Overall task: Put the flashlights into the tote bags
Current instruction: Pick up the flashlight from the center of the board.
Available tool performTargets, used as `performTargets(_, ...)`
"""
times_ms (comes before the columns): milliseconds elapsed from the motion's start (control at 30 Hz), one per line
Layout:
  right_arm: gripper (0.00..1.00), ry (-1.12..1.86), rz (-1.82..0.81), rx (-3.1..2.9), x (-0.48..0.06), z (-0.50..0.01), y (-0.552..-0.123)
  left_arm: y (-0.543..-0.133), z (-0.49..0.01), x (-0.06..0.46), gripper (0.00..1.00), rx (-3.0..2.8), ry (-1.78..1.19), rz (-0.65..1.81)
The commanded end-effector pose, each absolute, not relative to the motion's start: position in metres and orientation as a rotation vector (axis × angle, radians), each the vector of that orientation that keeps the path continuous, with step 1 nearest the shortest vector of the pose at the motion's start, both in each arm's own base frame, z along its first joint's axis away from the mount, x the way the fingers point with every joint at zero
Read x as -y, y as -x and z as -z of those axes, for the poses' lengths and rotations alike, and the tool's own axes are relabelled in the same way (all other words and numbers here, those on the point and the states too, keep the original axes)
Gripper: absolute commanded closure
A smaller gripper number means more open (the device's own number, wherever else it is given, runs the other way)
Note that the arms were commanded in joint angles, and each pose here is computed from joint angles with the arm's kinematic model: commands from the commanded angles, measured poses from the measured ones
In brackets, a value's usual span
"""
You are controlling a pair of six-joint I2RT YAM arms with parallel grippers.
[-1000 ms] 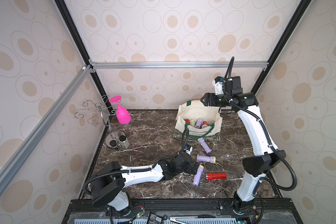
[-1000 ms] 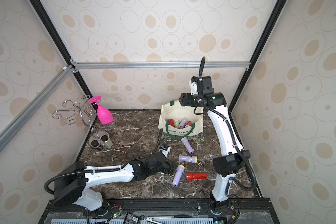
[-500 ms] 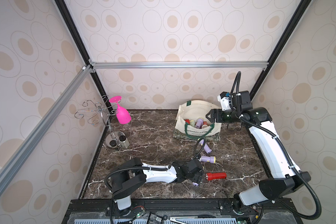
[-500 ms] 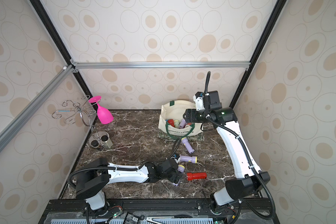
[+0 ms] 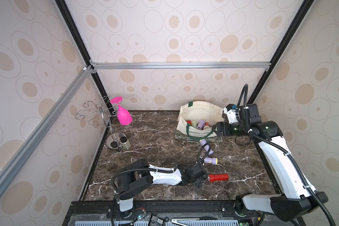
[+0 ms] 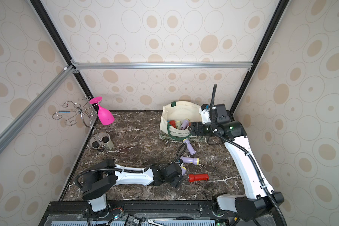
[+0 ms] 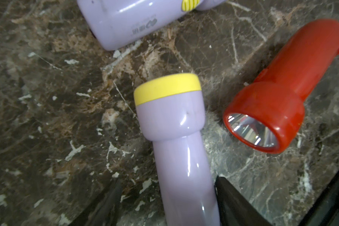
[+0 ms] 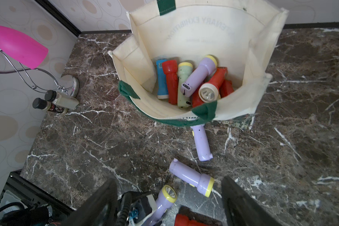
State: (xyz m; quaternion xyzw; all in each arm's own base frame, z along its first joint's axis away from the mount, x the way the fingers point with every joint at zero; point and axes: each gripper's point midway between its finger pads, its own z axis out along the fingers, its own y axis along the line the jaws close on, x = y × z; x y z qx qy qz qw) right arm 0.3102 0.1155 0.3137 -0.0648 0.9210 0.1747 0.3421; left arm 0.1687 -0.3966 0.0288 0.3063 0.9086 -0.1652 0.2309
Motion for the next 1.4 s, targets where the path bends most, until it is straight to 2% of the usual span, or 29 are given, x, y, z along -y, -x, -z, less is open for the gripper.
performTargets(0, 0.15, 0.15, -0.438, -2.413, -0.107, -0.306, -0.296, -0.167, -0.023, 0.395, 0.28, -2.514, -0.888, 0.378)
performTargets(400, 0.15, 0.096, -0.486, -2.439, -0.103, -0.292, -0.292, -0.165, -0.016, 0.383, 0.49, -2.541, -0.853, 0.337)
performTargets(800, 0.15, 0.093, -0.518, -2.459, -0.105, -0.283, -0.285, -0.172, -0.035, 0.373, 0.82, -2.511, -0.743, 0.339)
performTargets(1000, 0.15, 0.12, -0.607, -2.473, -0.116, -0.278, -0.278, -0.187, -0.084, 0.382, 0.87, -2.423, -0.639, 0.475)
performTargets(1200, 0.16, 0.157, -0.754, -2.408, -0.133, -0.292, -0.275, -0.205, -0.17, 0.393, 0.87, -2.234, -0.506, 0.72)
performTargets(1367, 0.16, 0.231, -0.981, -2.304, -0.16, -0.305, -0.273, -0.221, -0.239, 0.389, 0.86, -2.036, -0.381, 0.938)
